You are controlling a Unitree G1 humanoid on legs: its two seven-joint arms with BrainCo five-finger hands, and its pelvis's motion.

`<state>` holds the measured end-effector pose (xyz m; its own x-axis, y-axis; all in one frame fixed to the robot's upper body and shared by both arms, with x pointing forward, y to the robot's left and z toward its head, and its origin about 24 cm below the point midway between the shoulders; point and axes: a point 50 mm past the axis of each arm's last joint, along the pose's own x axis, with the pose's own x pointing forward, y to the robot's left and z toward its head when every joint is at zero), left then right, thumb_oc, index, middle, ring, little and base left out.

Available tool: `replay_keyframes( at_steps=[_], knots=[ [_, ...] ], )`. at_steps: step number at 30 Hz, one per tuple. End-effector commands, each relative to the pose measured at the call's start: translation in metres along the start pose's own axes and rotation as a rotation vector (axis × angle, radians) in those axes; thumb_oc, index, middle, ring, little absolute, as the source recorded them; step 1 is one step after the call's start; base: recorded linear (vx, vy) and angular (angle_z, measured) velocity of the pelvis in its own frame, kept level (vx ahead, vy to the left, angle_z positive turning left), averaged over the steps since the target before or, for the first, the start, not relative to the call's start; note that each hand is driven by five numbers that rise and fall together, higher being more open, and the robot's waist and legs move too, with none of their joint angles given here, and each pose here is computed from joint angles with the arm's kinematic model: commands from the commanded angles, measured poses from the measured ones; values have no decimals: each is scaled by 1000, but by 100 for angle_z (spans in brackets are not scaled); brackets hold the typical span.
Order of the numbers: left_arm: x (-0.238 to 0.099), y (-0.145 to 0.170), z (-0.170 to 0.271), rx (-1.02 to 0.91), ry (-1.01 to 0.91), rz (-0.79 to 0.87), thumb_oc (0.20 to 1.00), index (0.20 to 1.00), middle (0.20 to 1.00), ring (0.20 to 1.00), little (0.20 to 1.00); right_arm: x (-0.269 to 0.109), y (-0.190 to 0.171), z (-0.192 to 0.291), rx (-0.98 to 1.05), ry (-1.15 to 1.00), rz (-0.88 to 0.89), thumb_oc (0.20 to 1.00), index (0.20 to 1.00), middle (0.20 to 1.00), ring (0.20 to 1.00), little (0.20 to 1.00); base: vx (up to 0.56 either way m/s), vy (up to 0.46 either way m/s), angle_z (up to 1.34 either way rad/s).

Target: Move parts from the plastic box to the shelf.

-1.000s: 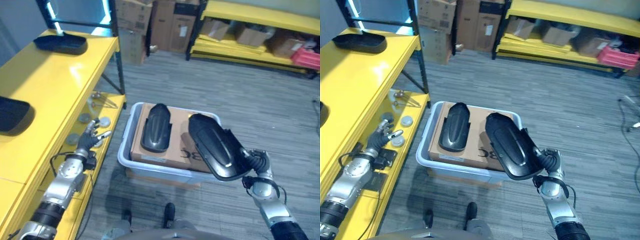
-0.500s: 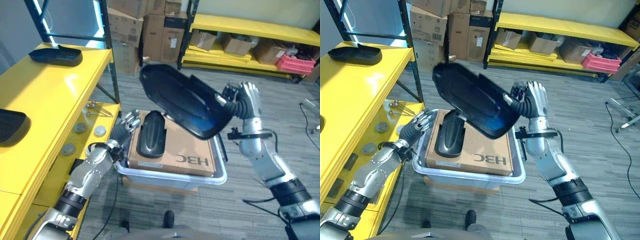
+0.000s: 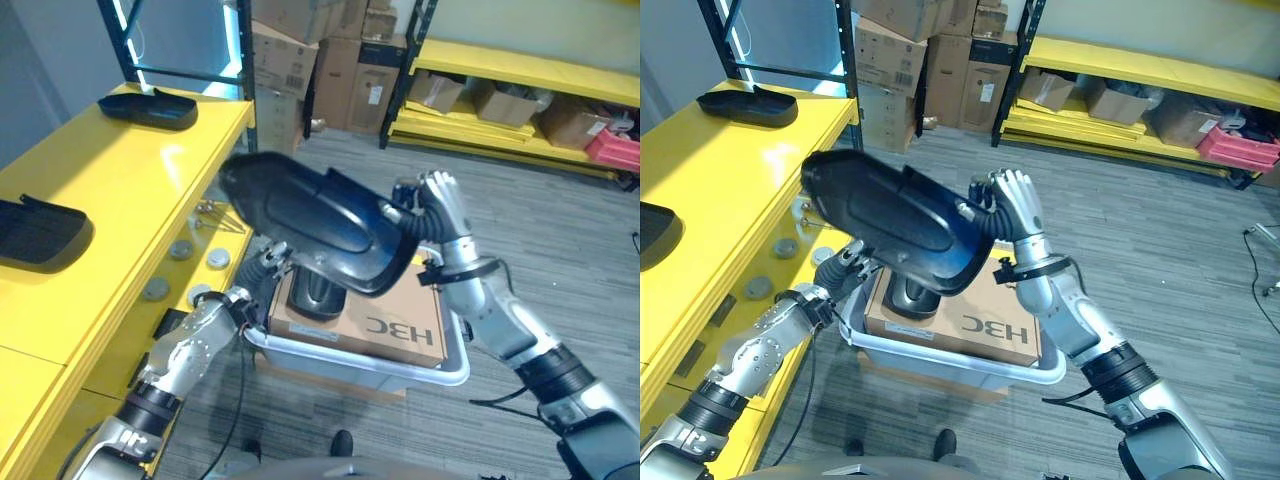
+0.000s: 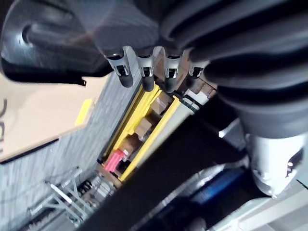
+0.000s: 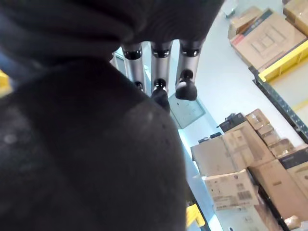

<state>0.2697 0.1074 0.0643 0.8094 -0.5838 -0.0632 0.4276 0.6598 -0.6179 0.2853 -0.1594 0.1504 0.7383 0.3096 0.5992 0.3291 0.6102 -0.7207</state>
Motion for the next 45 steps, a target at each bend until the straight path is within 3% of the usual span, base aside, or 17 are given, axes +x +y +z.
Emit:
replay_keyframes(
  at_steps=[1, 8, 9, 10, 11, 22, 25, 32, 33, 34, 40, 45],
  knots=[
    [24, -35, 10, -117, -78, -236, 1000, 1000, 1000, 1000, 1000, 27, -16, 6, -37, -107, -105, 200, 200, 200, 200, 200, 0, 0, 0],
    [25, -45, 15, -155, -157, -303, 1000, 1000, 1000, 1000, 1000, 29, 0, 21, 36, -173, -40, 200, 200, 200, 200, 200, -5, 4, -1],
    [25, -45, 16, -129, -162, -302, 878, 878, 878, 878, 878, 28, 1, 24, 49, -187, -34, 200, 200, 200, 200, 200, 0, 0, 0],
    [25, -45, 15, -108, -162, -296, 576, 576, 576, 576, 576, 28, 2, 26, 61, -196, -30, 200, 200, 200, 200, 200, 0, 0, 0],
    [26, -45, 14, -60, -154, -273, 200, 200, 200, 200, 200, 28, 4, 32, 98, -225, -24, 200, 200, 200, 200, 200, 0, 0, 0],
    [23, -35, 10, 62, -118, -205, 200, 200, 200, 200, 200, 25, 4, 68, 292, -374, 0, 200, 200, 200, 200, 200, 0, 0, 0],
    [22, -37, 17, 96, -181, -201, 200, 200, 200, 200, 200, 23, 5, 79, 383, -403, 56, 200, 200, 200, 200, 200, 0, 0, 0],
    [2, -30, 62, 305, -556, -12, 200, 200, 200, 200, 200, 6, 17, 90, 566, -367, 105, 200, 200, 200, 200, 200, -3, -22, 0],
    [-3, -27, 67, 326, -594, 21, 200, 200, 200, 200, 200, 2, 19, 87, 583, -331, 104, 555, 555, 555, 555, 555, -17, -72, 3],
    [-8, -25, 71, 376, -631, 58, 200, 200, 200, 200, 200, -2, 21, 84, 598, -297, 105, 1000, 1000, 1000, 1000, 1000, -20, -68, 8],
    [-35, -12, 91, 622, -805, 263, 200, 200, 200, 200, 200, -26, 27, 52, 648, -36, 39, 1000, 1000, 1000, 1000, 1000, -31, -40, 5],
    [-54, 4, 100, 780, -832, 392, 200, 200, 200, 200, 200, -51, 31, 18, 660, 172, 53, 1000, 1000, 1000, 1000, 1000, -36, -23, -4]
  ],
)
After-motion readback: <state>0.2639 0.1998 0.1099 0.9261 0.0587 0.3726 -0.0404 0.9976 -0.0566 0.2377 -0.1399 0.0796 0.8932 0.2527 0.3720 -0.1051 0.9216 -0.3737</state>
